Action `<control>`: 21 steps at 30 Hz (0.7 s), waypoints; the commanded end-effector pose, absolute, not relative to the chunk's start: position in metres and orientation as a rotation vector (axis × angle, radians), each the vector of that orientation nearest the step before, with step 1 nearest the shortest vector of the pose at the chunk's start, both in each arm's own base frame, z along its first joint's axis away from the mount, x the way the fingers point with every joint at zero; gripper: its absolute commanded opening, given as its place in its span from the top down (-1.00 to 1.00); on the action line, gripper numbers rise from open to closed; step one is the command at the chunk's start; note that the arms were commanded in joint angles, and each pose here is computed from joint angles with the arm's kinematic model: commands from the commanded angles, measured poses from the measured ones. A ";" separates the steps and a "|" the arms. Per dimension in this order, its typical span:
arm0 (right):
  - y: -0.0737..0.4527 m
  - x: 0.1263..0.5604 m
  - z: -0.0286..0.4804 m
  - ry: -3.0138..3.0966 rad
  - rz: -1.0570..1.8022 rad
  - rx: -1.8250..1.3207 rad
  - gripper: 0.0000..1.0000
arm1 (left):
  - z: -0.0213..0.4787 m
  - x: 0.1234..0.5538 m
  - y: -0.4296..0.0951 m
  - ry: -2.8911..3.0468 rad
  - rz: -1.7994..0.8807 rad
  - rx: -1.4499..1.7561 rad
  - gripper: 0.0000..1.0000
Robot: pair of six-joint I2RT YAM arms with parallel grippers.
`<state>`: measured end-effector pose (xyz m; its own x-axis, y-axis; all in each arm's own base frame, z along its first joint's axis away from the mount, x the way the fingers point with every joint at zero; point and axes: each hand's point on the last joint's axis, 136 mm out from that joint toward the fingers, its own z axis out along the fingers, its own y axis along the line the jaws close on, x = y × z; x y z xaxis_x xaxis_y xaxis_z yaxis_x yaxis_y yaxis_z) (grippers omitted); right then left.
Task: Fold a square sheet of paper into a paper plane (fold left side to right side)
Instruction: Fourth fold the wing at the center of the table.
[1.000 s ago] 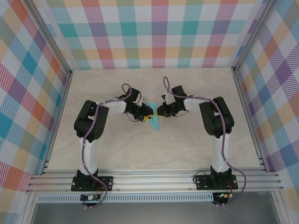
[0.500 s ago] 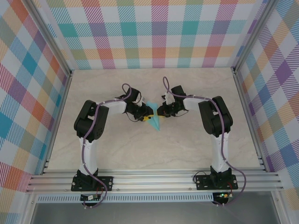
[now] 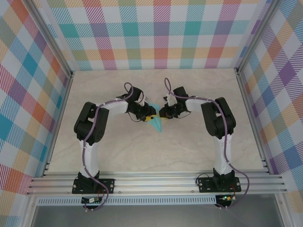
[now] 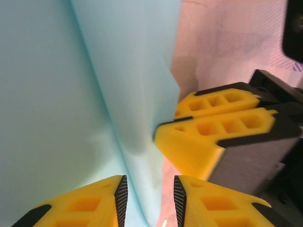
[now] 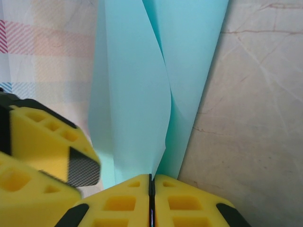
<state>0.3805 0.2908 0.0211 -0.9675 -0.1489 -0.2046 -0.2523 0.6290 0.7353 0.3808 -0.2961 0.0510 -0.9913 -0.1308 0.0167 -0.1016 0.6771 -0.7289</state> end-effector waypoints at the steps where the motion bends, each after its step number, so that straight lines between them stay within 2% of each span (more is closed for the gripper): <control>1: 0.280 0.366 -0.009 2.844 1.148 -0.330 0.85 | 0.090 0.383 -0.304 2.781 -1.255 -0.113 0.34; 10: 0.280 0.365 -0.010 2.850 1.133 -0.337 0.85 | 0.067 0.402 -0.312 2.824 -1.238 -0.136 0.43; 21: 0.279 0.365 -0.009 2.854 1.128 -0.341 0.85 | 0.044 0.414 -0.310 2.849 -1.224 -0.171 0.45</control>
